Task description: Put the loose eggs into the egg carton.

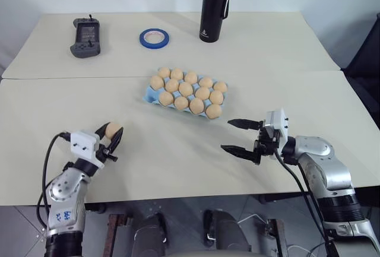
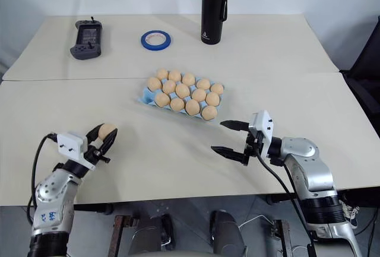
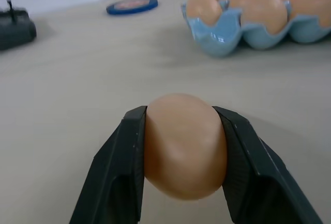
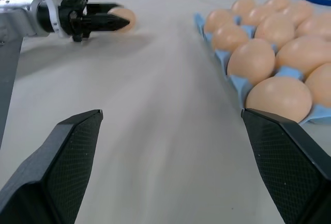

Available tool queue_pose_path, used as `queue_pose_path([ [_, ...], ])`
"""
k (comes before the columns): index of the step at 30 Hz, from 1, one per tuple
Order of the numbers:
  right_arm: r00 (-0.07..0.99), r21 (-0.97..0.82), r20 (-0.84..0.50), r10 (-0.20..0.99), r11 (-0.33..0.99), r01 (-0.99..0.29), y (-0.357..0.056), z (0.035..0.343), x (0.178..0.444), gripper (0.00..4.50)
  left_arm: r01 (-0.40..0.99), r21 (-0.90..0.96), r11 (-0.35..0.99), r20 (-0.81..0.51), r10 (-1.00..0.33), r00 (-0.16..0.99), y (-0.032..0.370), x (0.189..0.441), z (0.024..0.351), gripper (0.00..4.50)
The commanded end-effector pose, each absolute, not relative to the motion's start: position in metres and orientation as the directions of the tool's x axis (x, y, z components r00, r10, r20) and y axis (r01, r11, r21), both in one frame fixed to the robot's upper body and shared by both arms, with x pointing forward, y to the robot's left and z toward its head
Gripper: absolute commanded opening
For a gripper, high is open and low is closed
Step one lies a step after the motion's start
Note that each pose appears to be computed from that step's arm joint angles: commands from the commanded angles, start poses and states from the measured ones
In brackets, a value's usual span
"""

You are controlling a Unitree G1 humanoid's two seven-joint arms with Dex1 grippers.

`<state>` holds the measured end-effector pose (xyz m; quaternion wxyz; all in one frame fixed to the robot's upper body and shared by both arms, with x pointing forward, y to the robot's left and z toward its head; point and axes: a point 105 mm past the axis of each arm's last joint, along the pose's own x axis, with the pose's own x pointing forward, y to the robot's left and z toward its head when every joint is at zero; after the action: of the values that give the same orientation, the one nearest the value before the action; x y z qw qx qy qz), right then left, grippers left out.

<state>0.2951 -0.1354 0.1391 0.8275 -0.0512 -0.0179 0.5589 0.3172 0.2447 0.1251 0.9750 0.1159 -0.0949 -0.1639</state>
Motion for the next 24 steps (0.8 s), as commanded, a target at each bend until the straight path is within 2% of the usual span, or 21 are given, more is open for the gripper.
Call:
queue_pose_path([
  [1, 0.386, -0.134, 0.013, 0.922, 0.384, -0.913, -0.137, 0.148, 0.291, 4.50, 0.352, 0.274, 0.895, 0.181, -0.408, 0.895, 0.239, 0.334, 0.148, 1.58],
  [8, 0.416, -0.139, 0.025, 0.909, 0.415, -0.899, -0.133, 0.147, 0.290, 4.50, 0.467, 0.295, 0.834, 0.194, -0.531, 0.825, 0.210, 0.387, 0.179, 1.58],
  [14, 0.454, -0.144, 0.030, 0.890, 0.453, -0.880, -0.126, 0.146, 0.286, 4.50, 0.534, 0.209, 0.819, 0.208, -0.571, 0.794, 0.174, 0.427, 0.192, 1.58],
  [22, 0.494, -0.143, 0.037, 0.869, 0.494, -0.858, -0.118, 0.154, 0.274, 4.50, 0.609, 0.179, 0.773, 0.183, -0.634, 0.752, 0.147, 0.435, 0.183, 1.58],
  [24, 0.500, -0.143, 0.038, 0.865, 0.500, -0.854, -0.116, 0.158, 0.272, 4.50, 0.584, 0.182, 0.791, 0.111, -0.607, 0.787, 0.151, 0.439, 0.172, 1.58],
])
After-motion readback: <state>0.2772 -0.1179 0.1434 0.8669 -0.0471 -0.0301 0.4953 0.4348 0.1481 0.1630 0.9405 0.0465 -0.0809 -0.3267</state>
